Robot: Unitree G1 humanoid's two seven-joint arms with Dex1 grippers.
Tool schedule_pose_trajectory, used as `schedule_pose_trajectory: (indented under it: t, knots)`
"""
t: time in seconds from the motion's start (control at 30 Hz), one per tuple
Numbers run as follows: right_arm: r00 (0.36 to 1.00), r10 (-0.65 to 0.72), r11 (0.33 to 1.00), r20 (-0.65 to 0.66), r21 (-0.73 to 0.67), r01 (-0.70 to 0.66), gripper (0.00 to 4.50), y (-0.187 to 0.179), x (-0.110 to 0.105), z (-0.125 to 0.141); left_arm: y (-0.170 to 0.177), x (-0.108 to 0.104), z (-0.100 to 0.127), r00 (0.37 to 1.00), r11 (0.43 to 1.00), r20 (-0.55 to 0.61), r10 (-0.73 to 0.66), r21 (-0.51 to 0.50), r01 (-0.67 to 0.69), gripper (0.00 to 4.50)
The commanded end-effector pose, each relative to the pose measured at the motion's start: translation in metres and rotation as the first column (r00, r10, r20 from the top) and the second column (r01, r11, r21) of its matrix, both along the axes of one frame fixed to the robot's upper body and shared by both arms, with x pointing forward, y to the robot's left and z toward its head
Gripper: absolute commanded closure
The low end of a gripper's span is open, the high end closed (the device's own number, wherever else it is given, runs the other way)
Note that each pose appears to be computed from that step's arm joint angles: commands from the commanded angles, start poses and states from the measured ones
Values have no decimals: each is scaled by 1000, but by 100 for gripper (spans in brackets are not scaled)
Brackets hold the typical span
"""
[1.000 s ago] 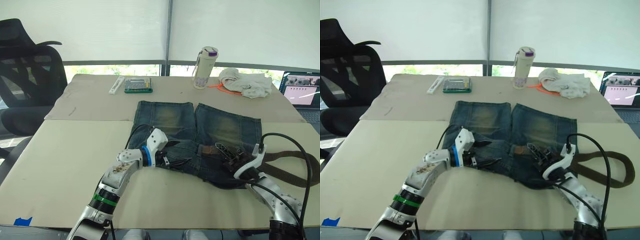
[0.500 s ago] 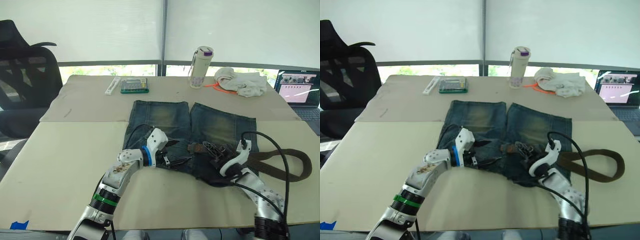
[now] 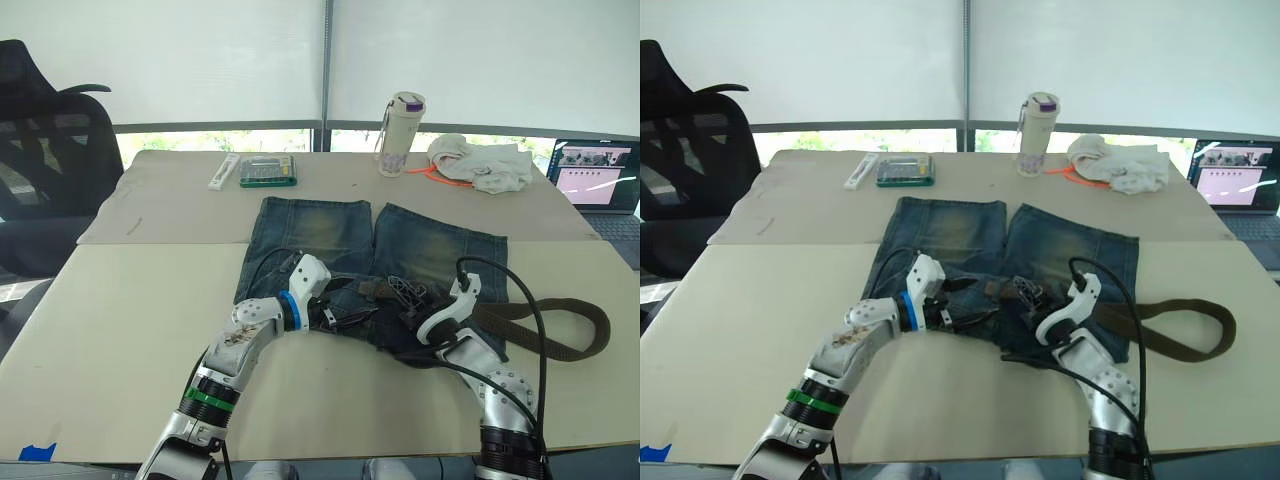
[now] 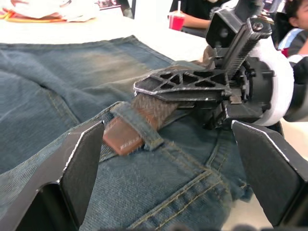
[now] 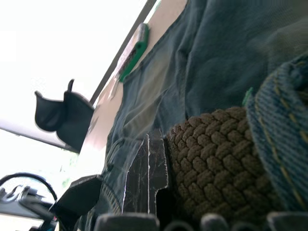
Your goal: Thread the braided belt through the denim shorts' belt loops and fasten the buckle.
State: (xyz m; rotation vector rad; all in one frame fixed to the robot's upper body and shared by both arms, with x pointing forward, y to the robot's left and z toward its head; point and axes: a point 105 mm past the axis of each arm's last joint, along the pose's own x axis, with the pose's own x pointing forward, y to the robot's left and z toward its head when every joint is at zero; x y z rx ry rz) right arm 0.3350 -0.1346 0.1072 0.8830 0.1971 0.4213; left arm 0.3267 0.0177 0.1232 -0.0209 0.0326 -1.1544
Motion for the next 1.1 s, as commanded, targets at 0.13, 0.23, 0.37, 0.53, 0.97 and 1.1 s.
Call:
schedule_pose_trajectory:
  t: [0.13,0.23,0.37,0.53,0.97,1.1]
  knots:
    - [999,3,996,32,84,-5,450,10,3,7,9,14,13,993,984,-74,92,-145,-102,3]
    - [999,19,998,45,66,-22,450,16,4,6,15,22,14,971,951,-201,134,-249,-182,3]
    - [991,23,993,129,108,-37,450,26,5,19,17,22,11,940,928,-326,100,-311,-207,3]
    - [980,40,985,195,155,-71,450,29,2,28,17,23,11,908,905,-412,73,-355,-234,3]
    - [967,89,978,238,165,-131,450,33,-3,33,6,22,12,884,885,-466,28,-399,-239,3]
    - [975,57,984,216,151,-92,450,28,2,29,9,24,16,884,868,-467,30,-426,-255,120]
